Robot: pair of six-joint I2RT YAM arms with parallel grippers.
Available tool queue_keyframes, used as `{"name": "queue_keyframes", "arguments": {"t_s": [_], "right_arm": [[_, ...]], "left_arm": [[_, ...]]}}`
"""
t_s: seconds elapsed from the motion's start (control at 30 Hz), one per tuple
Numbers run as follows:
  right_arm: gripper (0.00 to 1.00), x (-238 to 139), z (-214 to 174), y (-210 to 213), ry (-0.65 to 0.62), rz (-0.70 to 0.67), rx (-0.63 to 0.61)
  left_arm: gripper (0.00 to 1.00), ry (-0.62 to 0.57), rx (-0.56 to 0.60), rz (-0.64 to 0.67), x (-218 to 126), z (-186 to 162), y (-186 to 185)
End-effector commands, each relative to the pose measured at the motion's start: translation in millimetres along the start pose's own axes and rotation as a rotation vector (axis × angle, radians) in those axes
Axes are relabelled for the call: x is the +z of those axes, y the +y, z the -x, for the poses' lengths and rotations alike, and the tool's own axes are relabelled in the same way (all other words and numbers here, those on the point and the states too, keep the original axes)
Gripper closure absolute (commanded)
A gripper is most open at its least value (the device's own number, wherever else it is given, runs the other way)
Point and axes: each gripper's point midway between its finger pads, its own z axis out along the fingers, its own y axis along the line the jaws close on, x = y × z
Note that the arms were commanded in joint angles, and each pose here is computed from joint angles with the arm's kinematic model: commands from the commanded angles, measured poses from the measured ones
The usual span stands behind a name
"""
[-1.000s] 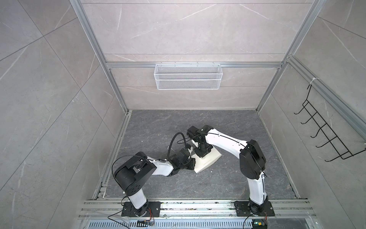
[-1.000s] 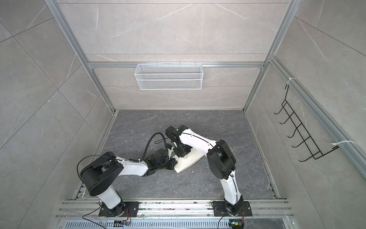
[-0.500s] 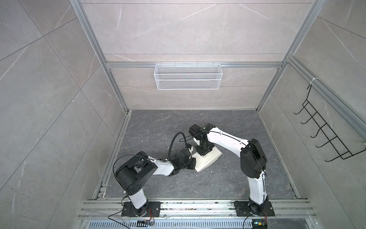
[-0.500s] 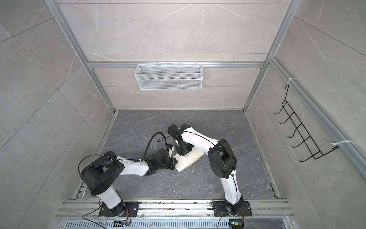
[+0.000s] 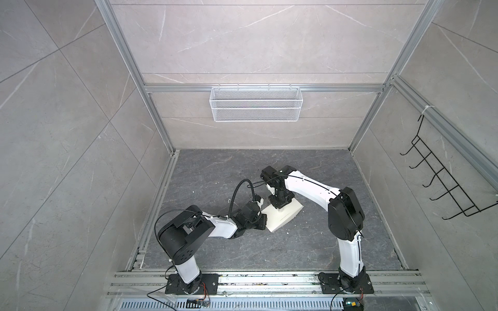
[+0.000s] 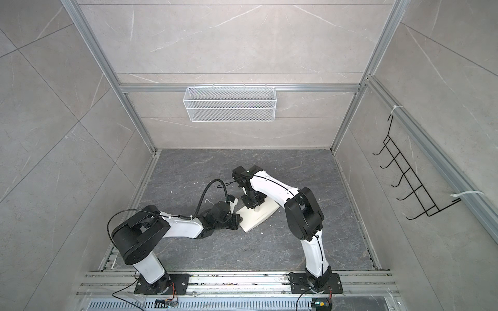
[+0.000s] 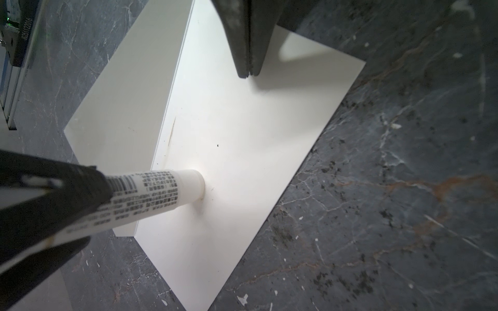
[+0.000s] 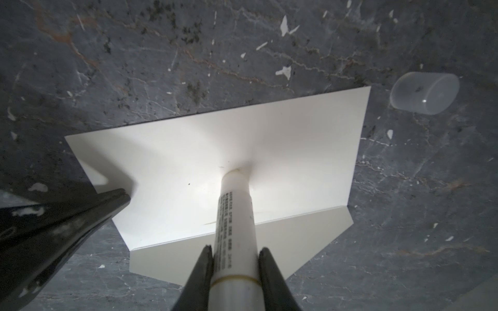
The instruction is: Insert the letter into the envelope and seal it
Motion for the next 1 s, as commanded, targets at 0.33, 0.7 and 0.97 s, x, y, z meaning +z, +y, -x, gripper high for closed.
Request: {"name": "queue_keyframes", "arguments": {"t_s": [0.33, 0.7, 0.97], "right_arm": [[1.00, 25.9, -2.1, -50.9, 0.065, -0.149, 0.033], [1.00, 33.8, -1.6, -67.7, 0.085, -0.173, 0.079], [1.00, 35.0, 0.7, -61.7, 0.079, -0.133, 0.085]], "left_arm": [[1.00, 0.204, 0.002, 0.189, 1.3, -63.1, 52.0], [1.00, 0.205, 0.004, 0.195, 1.0, -64.6, 53.2], [1.00, 0.204, 0.004, 0.194, 0.8, -64.1, 52.8]]}}
